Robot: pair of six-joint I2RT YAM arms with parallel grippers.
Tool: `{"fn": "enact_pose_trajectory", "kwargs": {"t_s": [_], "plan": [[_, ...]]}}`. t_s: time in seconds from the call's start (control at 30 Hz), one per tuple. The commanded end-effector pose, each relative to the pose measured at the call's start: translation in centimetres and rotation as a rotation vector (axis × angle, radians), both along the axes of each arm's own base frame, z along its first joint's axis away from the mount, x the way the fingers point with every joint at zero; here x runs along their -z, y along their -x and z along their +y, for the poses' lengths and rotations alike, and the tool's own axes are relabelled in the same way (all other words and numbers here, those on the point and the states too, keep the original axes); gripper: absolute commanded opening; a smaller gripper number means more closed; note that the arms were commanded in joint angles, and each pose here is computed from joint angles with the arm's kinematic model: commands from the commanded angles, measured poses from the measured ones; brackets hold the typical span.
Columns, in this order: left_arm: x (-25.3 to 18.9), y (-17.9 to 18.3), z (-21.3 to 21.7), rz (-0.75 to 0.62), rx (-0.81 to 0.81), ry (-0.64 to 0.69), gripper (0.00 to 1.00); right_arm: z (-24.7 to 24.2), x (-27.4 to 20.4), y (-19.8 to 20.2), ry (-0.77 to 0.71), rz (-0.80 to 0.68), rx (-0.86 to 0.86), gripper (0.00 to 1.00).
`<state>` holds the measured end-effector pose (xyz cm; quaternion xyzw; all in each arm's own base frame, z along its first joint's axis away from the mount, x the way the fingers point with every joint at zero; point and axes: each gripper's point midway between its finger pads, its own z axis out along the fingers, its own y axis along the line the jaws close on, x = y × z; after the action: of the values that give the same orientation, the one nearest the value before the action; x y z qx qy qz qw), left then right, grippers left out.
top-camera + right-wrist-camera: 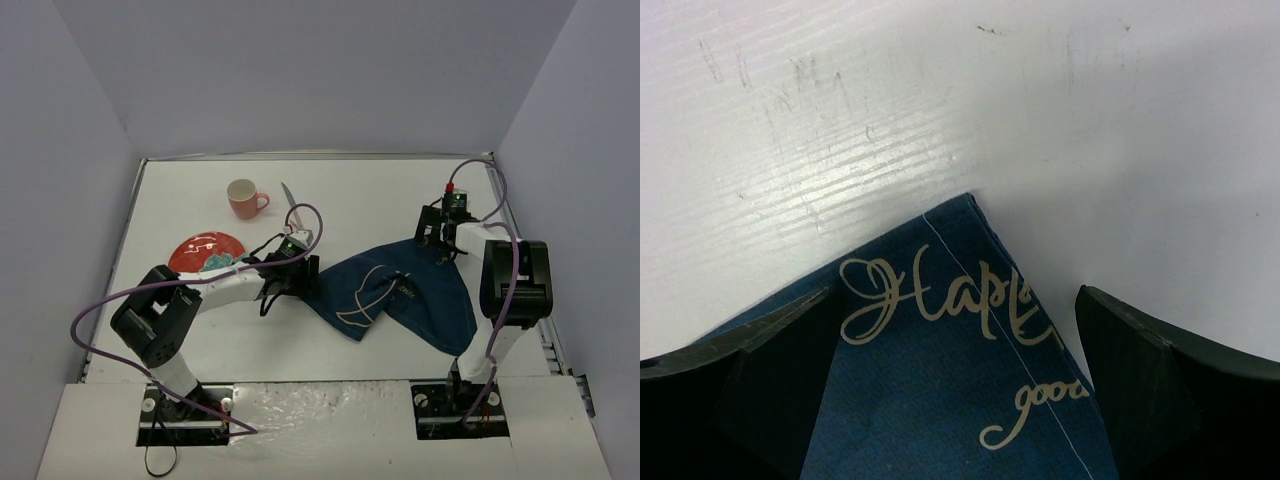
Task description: Set the dinner table for one person
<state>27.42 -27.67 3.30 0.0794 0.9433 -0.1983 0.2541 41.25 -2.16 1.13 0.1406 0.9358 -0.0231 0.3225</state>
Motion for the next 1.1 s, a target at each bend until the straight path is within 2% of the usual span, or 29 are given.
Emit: {"fn": "enact_pose_trajectory", "kwargs": {"t_s": [0.0, 0.17, 0.3, 0.33, 0.4, 0.43, 0.57, 0.63, 0.73, 0.8, 1.07], "plan": [[0.8, 2.2, 1.1, 0.086, 0.008, -0.061, 0.47, 0.2, -1.0, -2.1, -0.004, -0.045, -0.026, 0.98], [1.1, 2.2, 1.0, 0.096, 0.014, -0.072, 0.25, 0.2, 0.2, -2.0, -0.004, -0.011, -0.028, 0.96], [0.9, 2.1, 1.0, 0.094, 0.020, -0.077, 0.03, 0.9, 0.9, -1.8, -0.033, 0.013, -0.053, 0.81], [0.8, 2.1, 1.0, 0.091, 0.021, -0.080, 0.01, 1.0, 0.9, -1.8, -0.036, 0.015, -0.058, 0.78], [0.4, 2.0, 1.2, 0.084, 0.023, -0.086, 0.00, 1.3, 0.7, -1.7, -0.046, 0.016, -0.067, 0.68], [0.0, 1.8, 1.1, 0.073, 0.022, -0.081, 0.00, 1.5, 0.7, -1.5, -0.050, 0.019, -0.070, 0.58], [-0.7, 1.6, 1.1, 0.056, 0.026, -0.080, 0.00, 1.9, -0.4, -1.3, -0.054, 0.001, -0.077, 0.36], [-1.2, 1.5, 1.1, 0.044, 0.032, -0.076, 0.00, 1.8, -1.2, -1.2, -0.040, -0.012, -0.071, 0.16], [-2.8, 1.2, 1.0, 0.007, 0.041, -0.063, 0.00, 1.5, -2.7, -1.2, -0.027, -0.043, -0.055, 0.04], [-4.1, 1.1, 1.1, -0.022, 0.044, -0.054, 0.00, 1.4, -4.3, -1.4, -0.021, -0.082, -0.046, 0.00], [-10.7, -0.2, 1.3, -0.177, 0.067, -0.023, 0.00, -0.3, -12.9, -2.2, 0.039, -0.283, 0.039, 0.00]]}}
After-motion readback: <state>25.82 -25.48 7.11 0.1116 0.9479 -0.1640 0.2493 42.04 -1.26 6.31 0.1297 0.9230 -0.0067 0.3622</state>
